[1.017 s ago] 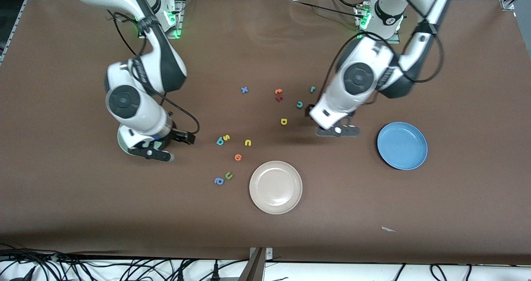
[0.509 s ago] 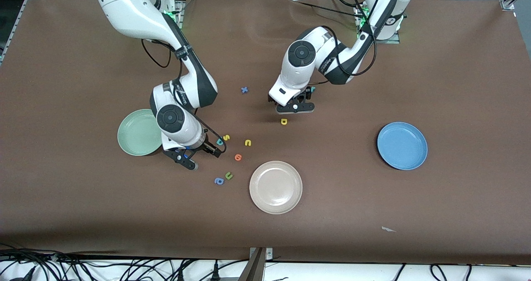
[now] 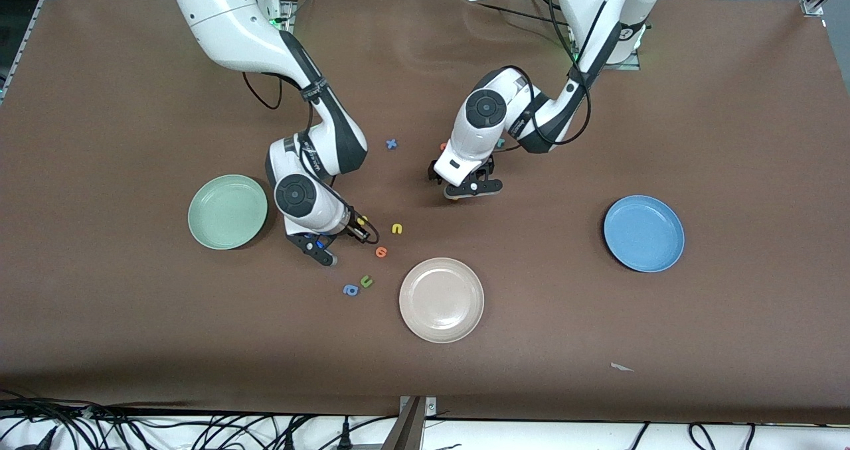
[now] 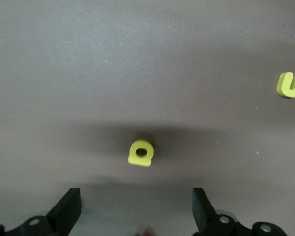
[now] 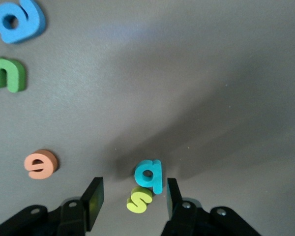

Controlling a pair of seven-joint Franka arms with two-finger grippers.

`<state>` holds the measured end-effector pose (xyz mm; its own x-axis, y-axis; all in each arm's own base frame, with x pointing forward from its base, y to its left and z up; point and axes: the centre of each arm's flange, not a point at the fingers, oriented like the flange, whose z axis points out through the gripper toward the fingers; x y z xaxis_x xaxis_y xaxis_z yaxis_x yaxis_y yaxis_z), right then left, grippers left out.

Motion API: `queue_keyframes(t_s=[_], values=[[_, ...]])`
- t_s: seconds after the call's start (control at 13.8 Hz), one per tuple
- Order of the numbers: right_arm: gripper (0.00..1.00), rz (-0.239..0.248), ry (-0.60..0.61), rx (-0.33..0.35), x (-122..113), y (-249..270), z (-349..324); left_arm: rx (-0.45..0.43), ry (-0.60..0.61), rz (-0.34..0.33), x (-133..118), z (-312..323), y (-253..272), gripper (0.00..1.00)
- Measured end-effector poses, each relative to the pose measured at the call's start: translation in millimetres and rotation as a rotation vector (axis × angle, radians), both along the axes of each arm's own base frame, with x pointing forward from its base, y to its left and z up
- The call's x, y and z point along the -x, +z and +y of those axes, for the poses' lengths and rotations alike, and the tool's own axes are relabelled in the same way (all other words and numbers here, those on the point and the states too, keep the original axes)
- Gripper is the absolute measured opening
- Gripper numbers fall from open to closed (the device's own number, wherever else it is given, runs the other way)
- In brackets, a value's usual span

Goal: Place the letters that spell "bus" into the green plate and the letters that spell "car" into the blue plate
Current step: 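Grasp the cyan q with the right gripper while the left gripper grasps the o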

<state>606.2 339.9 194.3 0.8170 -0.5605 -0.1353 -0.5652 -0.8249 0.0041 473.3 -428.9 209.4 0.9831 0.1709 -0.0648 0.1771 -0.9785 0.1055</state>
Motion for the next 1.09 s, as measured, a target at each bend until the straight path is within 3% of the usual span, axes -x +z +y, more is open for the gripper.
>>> queue_keyframes(t_s=[0.36,0.51,0.58,0.65,0.8,1.09], values=[[0.56,0.010,-0.003,0.024,0,-12,-9,-0.016,-0.020,0.011,3,-2,-35,0.93],[0.53,0.014,-0.002,0.028,1,-14,-10,-0.012,-0.020,0.007,0,-4,-36,0.73],[0.46,0.016,-0.001,0.029,2,-16,-10,-0.007,-0.020,0.002,-2,-6,-34,0.65],[0.46,0.018,0.000,0.031,2,-17,-10,-0.001,-0.019,-0.004,-5,-8,-31,0.64],[0.27,0.011,0.008,0.034,2,-16,-9,0.006,-0.017,-0.011,-9,-12,-30,0.64],[0.27,-0.001,0.042,0.050,1,-14,-11,-0.030,-0.049,-0.035,-15,-7,-40,0.63]])
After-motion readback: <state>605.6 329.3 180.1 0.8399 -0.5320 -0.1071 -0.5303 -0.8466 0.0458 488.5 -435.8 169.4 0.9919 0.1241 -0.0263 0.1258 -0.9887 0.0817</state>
